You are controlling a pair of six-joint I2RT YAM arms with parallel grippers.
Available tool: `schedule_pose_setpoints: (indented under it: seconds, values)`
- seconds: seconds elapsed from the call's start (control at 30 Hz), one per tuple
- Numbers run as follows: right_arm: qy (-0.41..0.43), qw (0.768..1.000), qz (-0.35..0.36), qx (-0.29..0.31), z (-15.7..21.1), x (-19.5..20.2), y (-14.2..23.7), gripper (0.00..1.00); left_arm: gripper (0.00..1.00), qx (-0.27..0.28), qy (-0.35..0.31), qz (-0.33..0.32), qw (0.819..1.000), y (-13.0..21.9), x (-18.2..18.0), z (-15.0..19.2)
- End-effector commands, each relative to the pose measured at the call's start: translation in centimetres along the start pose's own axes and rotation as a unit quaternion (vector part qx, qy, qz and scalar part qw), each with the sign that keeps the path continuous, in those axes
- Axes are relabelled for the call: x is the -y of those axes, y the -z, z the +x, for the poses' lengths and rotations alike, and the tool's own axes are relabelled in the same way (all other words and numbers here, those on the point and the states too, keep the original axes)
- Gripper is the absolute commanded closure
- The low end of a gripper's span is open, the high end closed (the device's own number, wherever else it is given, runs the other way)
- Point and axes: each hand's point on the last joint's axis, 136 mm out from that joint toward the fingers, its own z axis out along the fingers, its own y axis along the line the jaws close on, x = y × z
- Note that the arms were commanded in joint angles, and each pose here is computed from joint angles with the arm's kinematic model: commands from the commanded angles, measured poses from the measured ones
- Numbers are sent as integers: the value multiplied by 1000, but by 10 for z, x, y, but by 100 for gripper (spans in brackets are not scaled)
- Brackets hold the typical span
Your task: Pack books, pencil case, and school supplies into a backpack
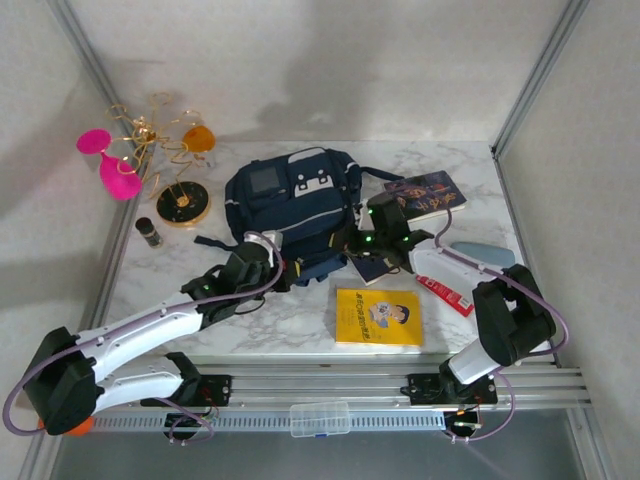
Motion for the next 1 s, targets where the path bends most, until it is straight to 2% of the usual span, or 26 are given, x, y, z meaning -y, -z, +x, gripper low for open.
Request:
schedule_pose_setpoints:
  seconds: [0.0, 0.1, 0.23, 0.4, 0.5, 0.6, 0.7, 0.77, 0.87, 0.97]
  values:
    - [80, 995, 25, 61, -49, 3, 39, 100, 100, 8, 39, -127, 991, 10, -69, 5]
    - [91, 992, 48, 77, -64, 8, 53, 100, 100, 15, 56, -150, 987, 10, -86, -3]
    - [79, 994, 3, 77, -71, 0, 70, 100, 100, 36, 77, -182, 980, 10, -112, -14]
    - [96, 994, 9, 53, -66, 4, 68, 100, 100, 56, 101, -195, 974, 5, -136, -28]
    - [102, 994, -11, 37, -60, -1, 65, 100, 100, 68, 102, -194, 973, -1, -145, -32]
    - [109, 993, -10, 37, -64, -2, 67, 100, 100, 62, 112, -211, 969, -7, -163, -34]
    - [107, 993, -15, 42, -70, -4, 73, 100, 100, 80, 128, -222, 963, -5, -178, -38]
    - [97, 994, -4, 47, -72, 3, 75, 100, 100, 103, 136, -212, 962, 1, -177, -44]
    - [71, 995, 44, 56, -79, 25, 71, 100, 100, 136, 143, -158, 968, 6, -163, -49]
    - [55, 996, 54, 51, -79, 32, 61, 100, 100, 115, 134, -131, 976, -2, -148, -49]
